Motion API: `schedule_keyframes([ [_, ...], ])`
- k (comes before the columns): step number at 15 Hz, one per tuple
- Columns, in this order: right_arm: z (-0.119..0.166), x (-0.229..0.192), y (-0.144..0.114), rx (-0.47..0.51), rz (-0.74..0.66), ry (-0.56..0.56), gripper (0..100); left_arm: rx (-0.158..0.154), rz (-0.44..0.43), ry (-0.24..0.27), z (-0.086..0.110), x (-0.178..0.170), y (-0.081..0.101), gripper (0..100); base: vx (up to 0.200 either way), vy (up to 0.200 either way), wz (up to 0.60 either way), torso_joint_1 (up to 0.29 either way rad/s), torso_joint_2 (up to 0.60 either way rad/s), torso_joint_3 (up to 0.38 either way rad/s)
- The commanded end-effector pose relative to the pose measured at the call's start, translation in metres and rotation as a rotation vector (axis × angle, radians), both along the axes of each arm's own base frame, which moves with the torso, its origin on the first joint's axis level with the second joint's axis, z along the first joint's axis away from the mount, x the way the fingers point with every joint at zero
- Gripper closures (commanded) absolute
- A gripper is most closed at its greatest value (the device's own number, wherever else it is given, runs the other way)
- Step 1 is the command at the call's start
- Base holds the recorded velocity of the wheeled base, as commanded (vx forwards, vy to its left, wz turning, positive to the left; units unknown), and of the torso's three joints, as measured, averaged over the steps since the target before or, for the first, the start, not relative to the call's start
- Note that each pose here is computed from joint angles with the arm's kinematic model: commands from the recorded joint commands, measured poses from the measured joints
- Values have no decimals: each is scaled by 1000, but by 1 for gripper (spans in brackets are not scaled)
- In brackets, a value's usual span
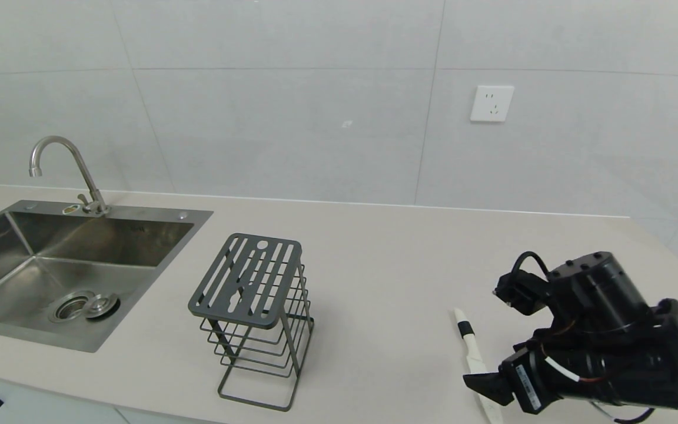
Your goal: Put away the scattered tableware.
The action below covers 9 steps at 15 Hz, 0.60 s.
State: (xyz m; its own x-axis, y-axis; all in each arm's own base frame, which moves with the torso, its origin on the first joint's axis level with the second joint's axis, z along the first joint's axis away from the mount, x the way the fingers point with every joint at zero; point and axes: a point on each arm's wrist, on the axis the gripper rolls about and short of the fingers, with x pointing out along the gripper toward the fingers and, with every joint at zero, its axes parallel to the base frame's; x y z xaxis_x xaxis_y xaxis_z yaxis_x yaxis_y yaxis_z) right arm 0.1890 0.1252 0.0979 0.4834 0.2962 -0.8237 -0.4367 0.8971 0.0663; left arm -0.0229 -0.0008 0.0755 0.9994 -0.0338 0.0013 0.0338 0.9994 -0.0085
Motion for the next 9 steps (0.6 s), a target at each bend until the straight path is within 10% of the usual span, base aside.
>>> schedule_keyframes([
  [1,-24,6,22,-50,-29,82,0,-1,0,1,0,0,0,0,0,0,0,0,0,0],
  [9,-37,22,19,-82,-133,106,0,-1,6,1,0,0,0,0,0,0,0,0,0,0],
])
